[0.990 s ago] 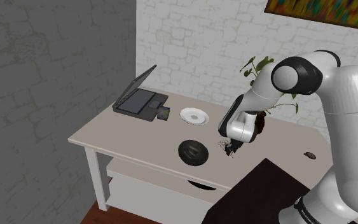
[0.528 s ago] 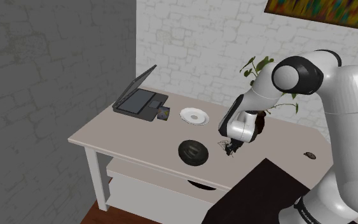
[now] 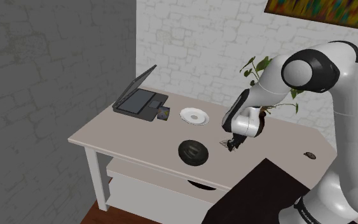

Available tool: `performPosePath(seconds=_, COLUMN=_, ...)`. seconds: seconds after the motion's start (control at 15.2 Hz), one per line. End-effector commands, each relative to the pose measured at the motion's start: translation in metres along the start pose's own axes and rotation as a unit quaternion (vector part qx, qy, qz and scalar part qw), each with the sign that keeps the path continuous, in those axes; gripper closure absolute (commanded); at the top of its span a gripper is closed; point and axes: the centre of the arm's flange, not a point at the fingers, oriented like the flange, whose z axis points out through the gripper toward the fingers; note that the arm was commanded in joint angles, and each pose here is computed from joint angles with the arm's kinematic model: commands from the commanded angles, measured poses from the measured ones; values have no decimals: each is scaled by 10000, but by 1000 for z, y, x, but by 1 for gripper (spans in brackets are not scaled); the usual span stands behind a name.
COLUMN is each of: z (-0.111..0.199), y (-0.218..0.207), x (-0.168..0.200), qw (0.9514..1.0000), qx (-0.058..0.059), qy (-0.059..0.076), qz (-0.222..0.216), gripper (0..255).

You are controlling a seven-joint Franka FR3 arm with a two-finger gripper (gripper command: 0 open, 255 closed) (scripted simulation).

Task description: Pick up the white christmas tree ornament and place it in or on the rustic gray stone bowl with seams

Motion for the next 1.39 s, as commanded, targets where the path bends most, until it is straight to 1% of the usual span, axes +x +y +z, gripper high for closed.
performPosePath(seconds=0.0, z=-11, y=2, x=2, qw=10000, qx=2, qy=-2, qz=2, gripper=255)
performPosePath(seconds=1.25, z=-109, y=12, x=6, qw=10000, qx=2, qy=-2, qz=2, gripper=255)
performPosePath(seconds=1.32, z=-111, y=0, x=8, qw=10000, qx=2, qy=-2, qz=2, gripper=255)
